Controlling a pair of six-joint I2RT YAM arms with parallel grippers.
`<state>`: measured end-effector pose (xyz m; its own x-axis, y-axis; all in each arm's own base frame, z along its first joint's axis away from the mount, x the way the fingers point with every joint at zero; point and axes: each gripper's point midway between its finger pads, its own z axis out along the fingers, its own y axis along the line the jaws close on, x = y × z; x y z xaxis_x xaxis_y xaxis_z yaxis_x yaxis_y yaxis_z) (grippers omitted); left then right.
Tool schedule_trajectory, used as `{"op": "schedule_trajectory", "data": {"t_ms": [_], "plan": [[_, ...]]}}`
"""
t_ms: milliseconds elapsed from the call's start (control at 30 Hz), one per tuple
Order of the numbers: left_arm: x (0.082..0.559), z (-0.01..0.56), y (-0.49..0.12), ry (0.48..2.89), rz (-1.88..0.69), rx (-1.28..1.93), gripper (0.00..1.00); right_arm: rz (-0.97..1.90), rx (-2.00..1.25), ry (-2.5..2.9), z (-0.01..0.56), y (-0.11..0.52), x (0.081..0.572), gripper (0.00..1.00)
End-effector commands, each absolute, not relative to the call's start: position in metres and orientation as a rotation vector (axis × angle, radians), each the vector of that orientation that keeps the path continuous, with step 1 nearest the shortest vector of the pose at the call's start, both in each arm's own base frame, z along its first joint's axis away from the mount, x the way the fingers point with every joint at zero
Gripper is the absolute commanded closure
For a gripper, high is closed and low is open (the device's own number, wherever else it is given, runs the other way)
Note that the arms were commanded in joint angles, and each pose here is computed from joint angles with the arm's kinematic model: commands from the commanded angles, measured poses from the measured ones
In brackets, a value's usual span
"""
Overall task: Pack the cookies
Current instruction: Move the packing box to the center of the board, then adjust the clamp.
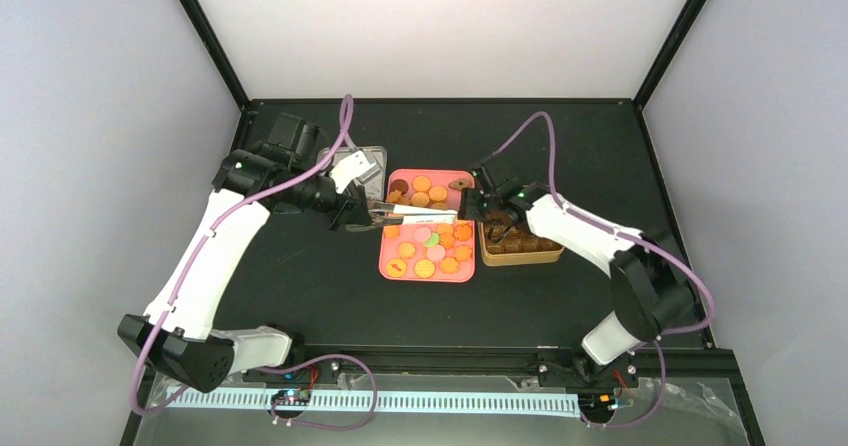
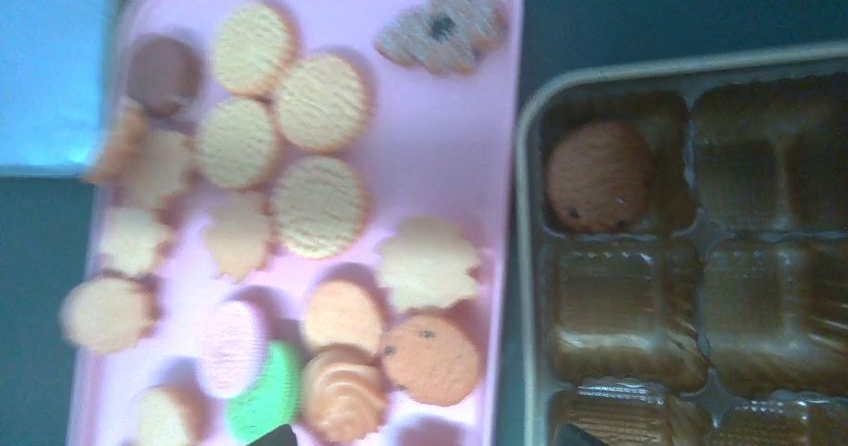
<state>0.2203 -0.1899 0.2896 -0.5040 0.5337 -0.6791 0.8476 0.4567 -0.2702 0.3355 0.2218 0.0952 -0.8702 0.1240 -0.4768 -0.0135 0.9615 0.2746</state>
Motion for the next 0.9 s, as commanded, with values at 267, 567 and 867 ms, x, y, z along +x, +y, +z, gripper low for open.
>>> {"op": "schedule_trajectory", "data": {"t_ms": [267,567,867], "plan": [[0.235,0.373,-0.203,1.898,-1.27,0.858,0.98,0.956,0.094,2.008,0.25,0.217,0.303,0.0],[0.243,0.413,-0.195,1.698,-1.428,0.68,0.98,1.259,0.182,1.772,0.272,0.197,0.271,0.0],[0.248,0.413,-0.2,1.737,-1.616,0.602,0.98,1.614,-0.163,1.413,0.354,0.233,0.235,0.0]]}}
